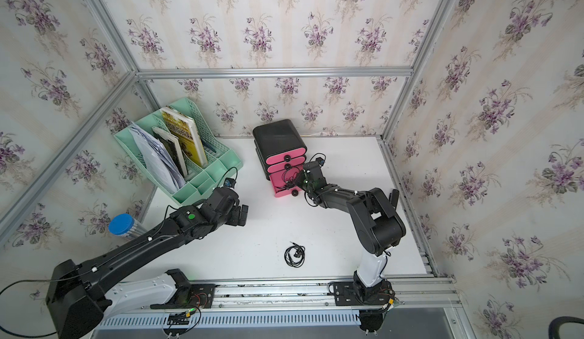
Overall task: Place the wired earphones into the drawer by color
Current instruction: Place the wired earphones in the drawer, then pick up the wired earphones from the center of the board, then place the wired earphones in the drawer.
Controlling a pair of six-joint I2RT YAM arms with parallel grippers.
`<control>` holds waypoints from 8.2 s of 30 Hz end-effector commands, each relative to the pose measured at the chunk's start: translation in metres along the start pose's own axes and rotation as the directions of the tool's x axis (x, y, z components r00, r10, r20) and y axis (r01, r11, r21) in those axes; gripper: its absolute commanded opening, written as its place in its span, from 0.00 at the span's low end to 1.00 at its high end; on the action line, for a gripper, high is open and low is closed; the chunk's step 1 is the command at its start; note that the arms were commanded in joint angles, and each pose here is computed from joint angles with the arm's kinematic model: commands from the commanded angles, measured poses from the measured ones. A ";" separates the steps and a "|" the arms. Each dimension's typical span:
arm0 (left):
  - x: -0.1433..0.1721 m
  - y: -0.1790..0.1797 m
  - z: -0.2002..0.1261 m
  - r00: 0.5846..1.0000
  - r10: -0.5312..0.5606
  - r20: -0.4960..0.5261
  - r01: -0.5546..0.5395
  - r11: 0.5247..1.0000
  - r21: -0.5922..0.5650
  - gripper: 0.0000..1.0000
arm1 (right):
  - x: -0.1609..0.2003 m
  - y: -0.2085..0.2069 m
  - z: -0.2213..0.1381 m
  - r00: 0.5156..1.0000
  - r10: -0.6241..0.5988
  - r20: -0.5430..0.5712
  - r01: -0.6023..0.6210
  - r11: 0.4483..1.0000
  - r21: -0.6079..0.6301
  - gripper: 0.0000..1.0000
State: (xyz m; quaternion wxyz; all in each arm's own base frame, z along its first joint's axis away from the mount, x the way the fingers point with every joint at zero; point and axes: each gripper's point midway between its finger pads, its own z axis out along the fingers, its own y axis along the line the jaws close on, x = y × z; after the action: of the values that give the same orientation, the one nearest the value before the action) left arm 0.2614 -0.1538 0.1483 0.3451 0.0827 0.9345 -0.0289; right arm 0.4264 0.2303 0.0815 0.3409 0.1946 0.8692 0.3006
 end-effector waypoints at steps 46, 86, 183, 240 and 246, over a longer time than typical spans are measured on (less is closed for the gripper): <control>-0.002 -0.003 0.002 1.000 -0.006 -0.001 0.006 1.000 0.008 0.99 | -0.001 0.006 0.012 1.000 -0.013 -0.007 0.013 0.998 0.061 0.25; -0.005 -0.006 0.003 1.000 -0.014 -0.001 0.014 1.000 0.017 0.99 | 0.189 -0.044 -0.155 0.648 -0.524 -0.552 0.497 0.841 -0.214 0.47; -0.004 -0.007 0.003 1.000 -0.020 0.003 0.020 0.999 0.026 0.99 | -0.055 0.028 -0.048 0.871 -0.491 -0.001 0.490 0.868 0.081 0.00; -0.005 -0.011 0.007 1.000 -0.020 -0.004 0.020 0.999 0.033 0.99 | 0.043 0.030 -0.025 0.907 -0.310 -0.285 0.269 0.947 -0.173 0.30; -0.004 -0.009 0.006 1.000 -0.017 -0.008 0.017 1.000 0.026 0.99 | 0.053 0.027 -0.015 0.901 -0.310 -0.305 0.271 0.949 -0.164 0.30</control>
State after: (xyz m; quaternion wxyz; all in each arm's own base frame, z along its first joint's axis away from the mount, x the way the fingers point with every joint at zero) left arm 0.2660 -0.1657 0.1442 0.3382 0.0812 0.9363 -0.0480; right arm 0.3807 0.2705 0.0837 0.2417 -0.0096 0.9142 0.3252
